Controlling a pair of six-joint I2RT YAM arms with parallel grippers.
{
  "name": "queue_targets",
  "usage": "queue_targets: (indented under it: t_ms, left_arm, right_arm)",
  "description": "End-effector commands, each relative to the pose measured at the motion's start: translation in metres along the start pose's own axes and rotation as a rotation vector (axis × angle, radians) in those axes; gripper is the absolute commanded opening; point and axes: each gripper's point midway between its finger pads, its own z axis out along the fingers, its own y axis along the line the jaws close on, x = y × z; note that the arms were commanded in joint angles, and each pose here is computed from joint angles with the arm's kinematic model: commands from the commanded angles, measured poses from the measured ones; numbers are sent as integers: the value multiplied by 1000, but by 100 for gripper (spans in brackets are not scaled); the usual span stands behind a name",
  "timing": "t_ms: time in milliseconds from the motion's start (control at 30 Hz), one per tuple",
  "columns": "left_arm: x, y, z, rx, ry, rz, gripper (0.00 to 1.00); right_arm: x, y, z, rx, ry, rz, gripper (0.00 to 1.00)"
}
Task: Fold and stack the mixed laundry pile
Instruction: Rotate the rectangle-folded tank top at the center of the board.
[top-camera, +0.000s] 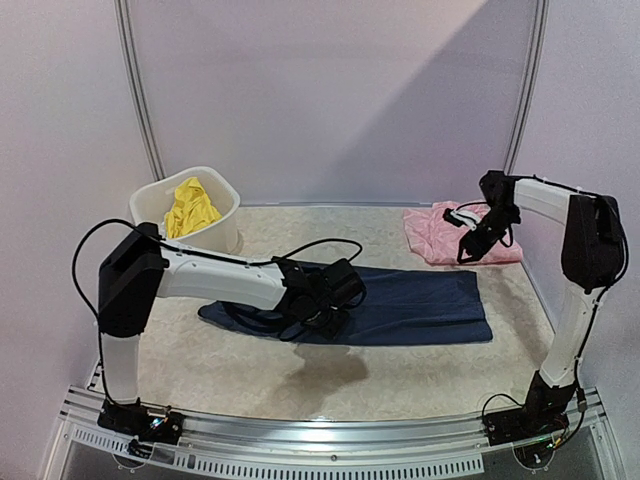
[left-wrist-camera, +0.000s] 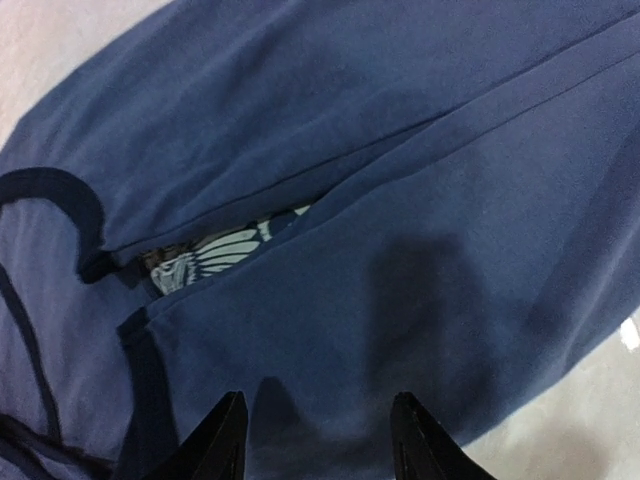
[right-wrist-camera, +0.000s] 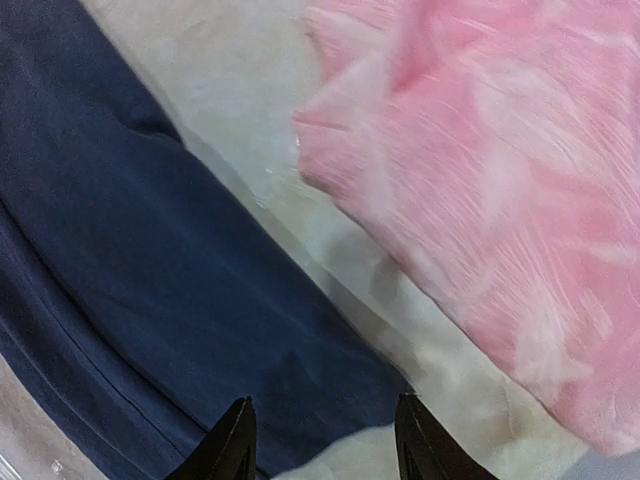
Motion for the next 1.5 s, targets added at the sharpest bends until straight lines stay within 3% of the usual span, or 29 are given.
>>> queue_targets:
  t_ms: [0, 367, 600, 900, 1033, 1267, 1367, 1467]
  left_arm:
    - [4, -7, 22, 14, 62, -1, 49]
    - [14, -18, 48, 40, 156, 87, 49]
    - [14, -20, 54, 107, 189, 172, 49]
    - [36, -34, 46, 231, 307, 394, 49]
    - [22, -30, 24, 240, 256, 414, 49]
    - [-49, -21, -67, 248, -13, 380, 53]
    - [-62, 10, -93, 149, -91, 310, 56]
    - [-52, 76, -92, -37, -63, 74, 59]
  right_arm:
    - [-8, 24, 39, -51, 42, -146, 47]
    - [86, 29, 83, -20, 316, -283, 45]
    - [138, 49, 70, -23, 423, -307, 46]
    - [175, 81, 53, -91, 499, -272, 46]
    - [177, 95, 47, -101, 497, -281, 46]
    - [142, 95, 21, -101, 413, -240, 47]
    - [118, 89, 3, -80, 357, -219, 48]
    - [99, 82, -11, -55, 311, -215, 49]
